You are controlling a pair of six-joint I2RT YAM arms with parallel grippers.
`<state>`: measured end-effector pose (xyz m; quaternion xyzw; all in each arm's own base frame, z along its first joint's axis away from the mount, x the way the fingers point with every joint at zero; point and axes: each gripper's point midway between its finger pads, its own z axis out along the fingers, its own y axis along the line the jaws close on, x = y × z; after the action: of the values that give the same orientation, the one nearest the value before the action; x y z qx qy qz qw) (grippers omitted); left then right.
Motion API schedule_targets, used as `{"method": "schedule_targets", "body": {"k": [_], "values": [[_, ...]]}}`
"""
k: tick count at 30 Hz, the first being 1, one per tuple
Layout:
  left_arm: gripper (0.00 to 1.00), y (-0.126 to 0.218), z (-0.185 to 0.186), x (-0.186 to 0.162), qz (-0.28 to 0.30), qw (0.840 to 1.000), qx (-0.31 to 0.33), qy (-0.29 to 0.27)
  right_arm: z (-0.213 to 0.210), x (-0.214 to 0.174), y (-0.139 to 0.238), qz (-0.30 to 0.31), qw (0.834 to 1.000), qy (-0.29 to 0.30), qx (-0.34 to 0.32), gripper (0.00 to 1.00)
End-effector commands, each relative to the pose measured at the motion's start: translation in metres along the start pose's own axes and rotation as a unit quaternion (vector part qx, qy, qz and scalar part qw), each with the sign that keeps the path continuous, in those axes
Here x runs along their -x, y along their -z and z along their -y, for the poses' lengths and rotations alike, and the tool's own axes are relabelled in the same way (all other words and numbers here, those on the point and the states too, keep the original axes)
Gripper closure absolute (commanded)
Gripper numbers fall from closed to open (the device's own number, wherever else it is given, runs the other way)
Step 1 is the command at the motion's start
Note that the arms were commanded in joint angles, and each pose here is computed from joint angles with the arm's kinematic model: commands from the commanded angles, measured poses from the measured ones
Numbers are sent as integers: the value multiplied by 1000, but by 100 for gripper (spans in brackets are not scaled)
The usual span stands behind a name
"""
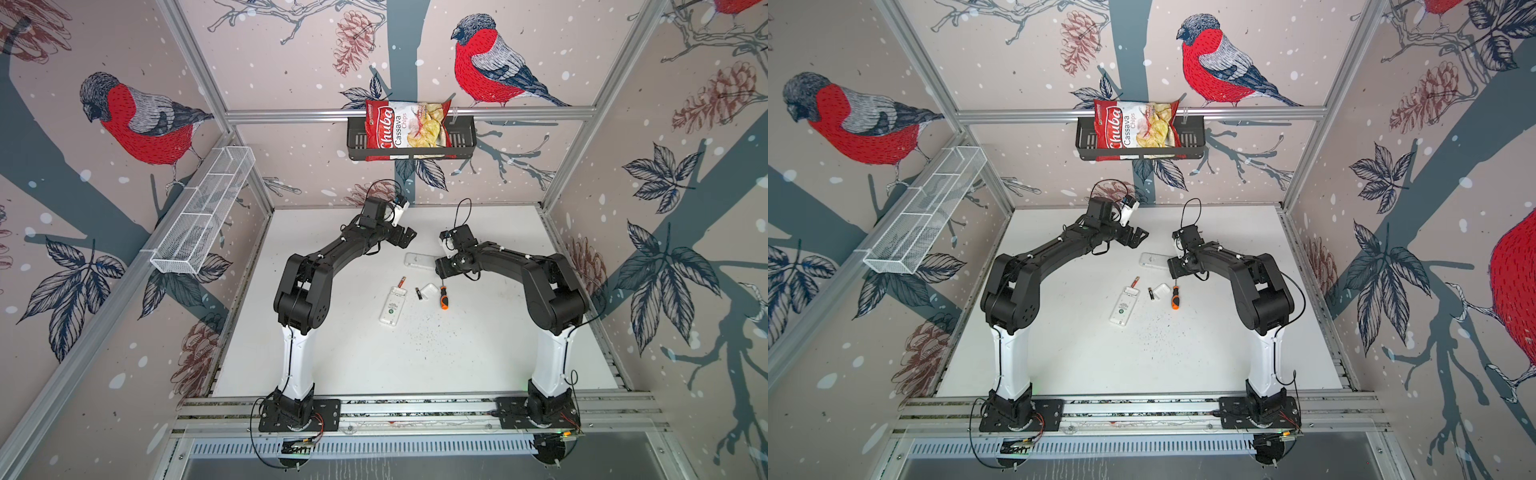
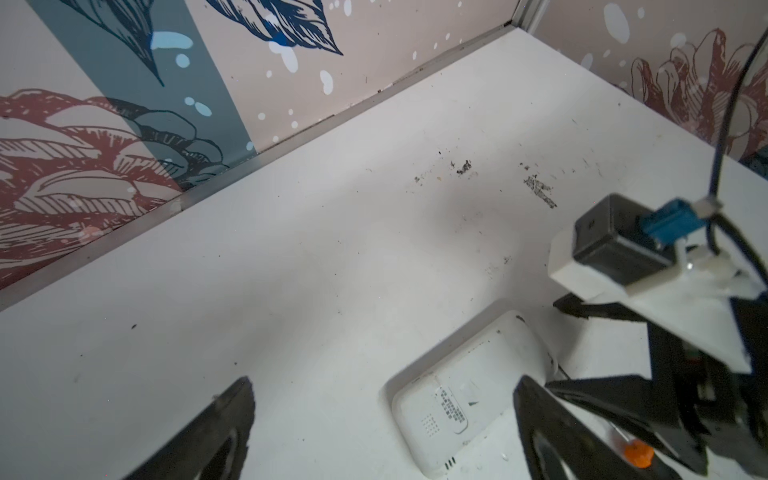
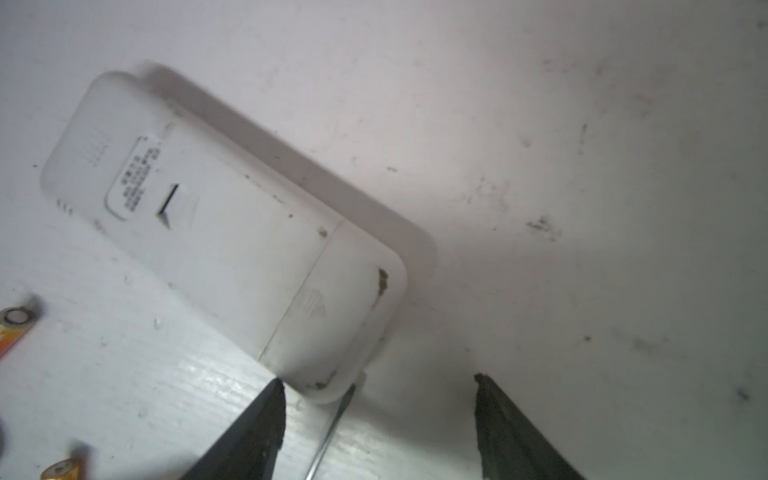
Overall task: Unload the batteries from the remote control
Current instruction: 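Raise the right gripper while the left gripper reaches toward the white remote, then lower the left gripper over the white remote and close on its body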
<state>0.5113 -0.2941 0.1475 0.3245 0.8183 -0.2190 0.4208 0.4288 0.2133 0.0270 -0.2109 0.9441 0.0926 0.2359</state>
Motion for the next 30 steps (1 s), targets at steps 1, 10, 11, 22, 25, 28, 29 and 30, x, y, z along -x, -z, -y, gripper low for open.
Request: {"method": "schedule_targets", "body": {"k": [1,10,11,22,25,28,29,30], "values": [[4,-7,14,-11,-18,998,-30,-51,10,9,1,14,1000,-18,-9,29],[6,-35,40,-59,-91,988,-63,-108,19,17,1,24,999,-32,2,29],[7,-36,42,-63,-96,987,-68,-109,20,18,2,27,999,-34,5,29],[13,-40,69,-111,-170,973,-87,-128,30,37,29,89,993,-78,20,27],[13,-41,73,-118,-178,972,-88,-128,30,41,36,105,991,-83,21,25],[14,-44,70,-126,-192,970,-78,-129,30,40,40,112,990,-85,22,24],[15,-45,69,-127,-196,969,-74,-131,29,40,40,113,990,-85,23,24],[15,-45,65,-128,-201,968,-69,-130,29,40,41,115,989,-85,25,24]]}}
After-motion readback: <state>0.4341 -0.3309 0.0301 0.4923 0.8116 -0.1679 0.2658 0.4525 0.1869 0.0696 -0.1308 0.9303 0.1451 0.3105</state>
